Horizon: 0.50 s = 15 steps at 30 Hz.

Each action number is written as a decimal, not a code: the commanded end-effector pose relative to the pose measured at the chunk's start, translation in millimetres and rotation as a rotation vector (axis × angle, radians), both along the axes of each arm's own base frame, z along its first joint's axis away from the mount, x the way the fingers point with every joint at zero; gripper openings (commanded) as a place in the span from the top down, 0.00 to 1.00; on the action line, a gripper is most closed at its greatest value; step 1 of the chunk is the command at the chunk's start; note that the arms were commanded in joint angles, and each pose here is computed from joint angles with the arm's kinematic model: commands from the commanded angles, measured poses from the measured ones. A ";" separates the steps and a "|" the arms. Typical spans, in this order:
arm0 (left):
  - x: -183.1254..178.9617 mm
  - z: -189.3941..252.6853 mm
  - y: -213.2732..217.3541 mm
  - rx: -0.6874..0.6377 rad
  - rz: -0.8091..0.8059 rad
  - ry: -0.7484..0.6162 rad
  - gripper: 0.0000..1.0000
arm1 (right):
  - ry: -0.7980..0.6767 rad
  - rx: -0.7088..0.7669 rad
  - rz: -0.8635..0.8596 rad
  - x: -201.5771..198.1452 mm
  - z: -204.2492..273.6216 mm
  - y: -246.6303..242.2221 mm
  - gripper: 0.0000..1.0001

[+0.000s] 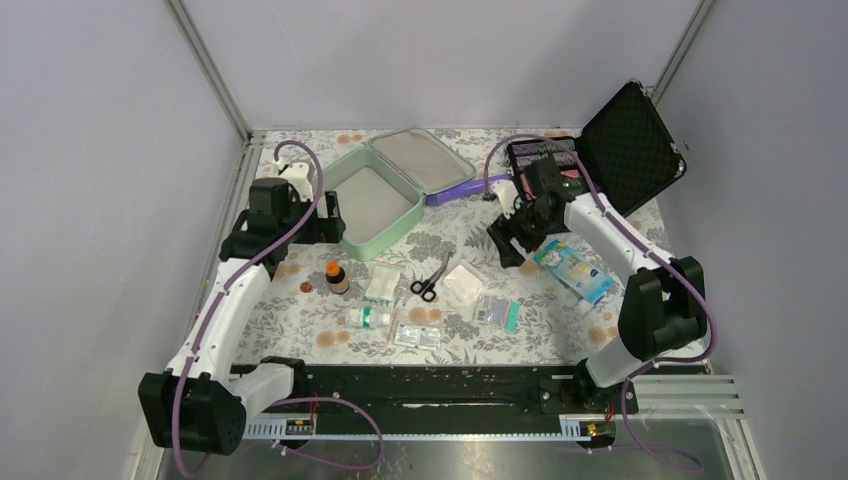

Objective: Organize the medicine kit

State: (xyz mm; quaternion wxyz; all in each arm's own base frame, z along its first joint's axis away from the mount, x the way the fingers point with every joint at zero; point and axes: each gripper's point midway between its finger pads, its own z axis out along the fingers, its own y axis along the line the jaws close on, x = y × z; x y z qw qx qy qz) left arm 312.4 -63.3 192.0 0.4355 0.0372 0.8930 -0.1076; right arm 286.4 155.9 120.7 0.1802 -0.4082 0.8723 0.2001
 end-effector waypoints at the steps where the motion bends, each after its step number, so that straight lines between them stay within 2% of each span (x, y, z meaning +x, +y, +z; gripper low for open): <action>1: 10.2 20.5 -13.1 -0.076 -0.024 -0.068 0.01 | -0.092 -0.283 -0.040 -5.8 -17.1 -59.3 0.19; 4: 11.4 18.5 -14.9 -0.077 -0.039 -0.081 0.01 | -0.138 -0.420 -0.042 -14.1 -27.8 -95.3 0.22; 11: 21.3 27.6 -17.4 -0.103 -0.045 -0.135 0.01 | -0.045 -0.506 -0.143 -17.3 -47.0 -147.6 0.40; 15: 29.7 30.0 -18.2 -0.109 -0.050 -0.144 0.01 | -0.075 -0.554 -0.141 -10.3 -54.6 -158.7 0.35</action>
